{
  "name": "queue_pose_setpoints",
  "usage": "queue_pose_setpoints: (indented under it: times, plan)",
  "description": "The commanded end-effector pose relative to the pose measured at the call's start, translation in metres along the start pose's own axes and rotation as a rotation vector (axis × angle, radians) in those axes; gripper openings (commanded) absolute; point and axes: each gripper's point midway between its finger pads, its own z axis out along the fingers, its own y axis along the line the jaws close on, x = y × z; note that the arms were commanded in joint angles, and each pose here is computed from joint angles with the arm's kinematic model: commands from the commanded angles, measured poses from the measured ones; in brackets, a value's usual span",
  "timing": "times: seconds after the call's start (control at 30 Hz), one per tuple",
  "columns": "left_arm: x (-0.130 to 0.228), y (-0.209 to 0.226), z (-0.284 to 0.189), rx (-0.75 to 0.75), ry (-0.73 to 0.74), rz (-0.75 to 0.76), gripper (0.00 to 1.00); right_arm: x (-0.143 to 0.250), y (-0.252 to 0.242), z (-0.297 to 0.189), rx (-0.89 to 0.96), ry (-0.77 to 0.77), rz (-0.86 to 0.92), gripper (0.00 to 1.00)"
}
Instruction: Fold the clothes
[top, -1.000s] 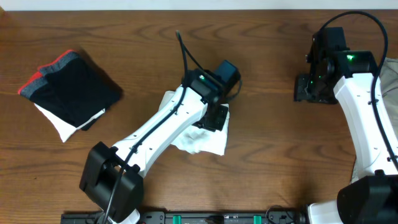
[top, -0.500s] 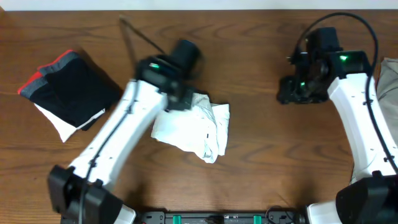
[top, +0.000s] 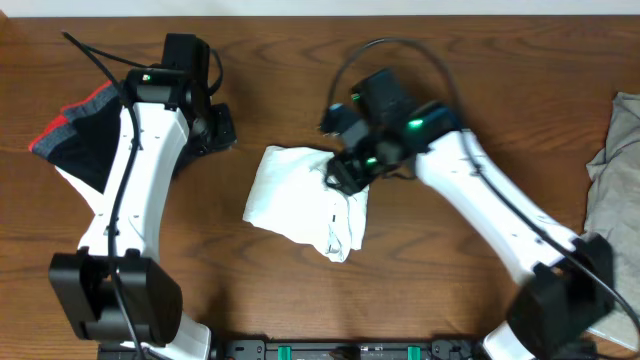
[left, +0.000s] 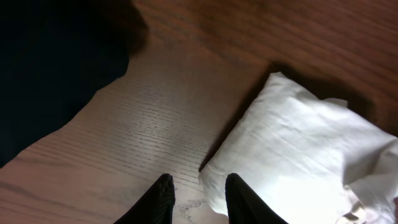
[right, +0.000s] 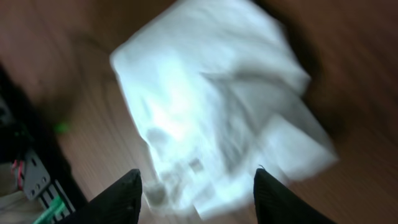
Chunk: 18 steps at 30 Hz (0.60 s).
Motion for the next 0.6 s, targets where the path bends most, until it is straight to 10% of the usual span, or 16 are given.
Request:
queue_pose_setpoints:
  times: [0.0,0.2,0.57]
  plan:
    - [0.001,0.001,0.011,0.004,0.038,0.001,0.3,0.004,0.022,0.042,-0.096,0.051,-0.01,0.54]
    - [0.002,0.002,0.02,-0.004,0.063,0.001,0.3,0.003,0.012,0.085,-0.025,0.079,0.023,0.51]
    - [0.004,0.002,0.02,-0.006,0.069,0.003,0.3,0.056,-0.14,0.026,0.706,0.142,0.499,0.54]
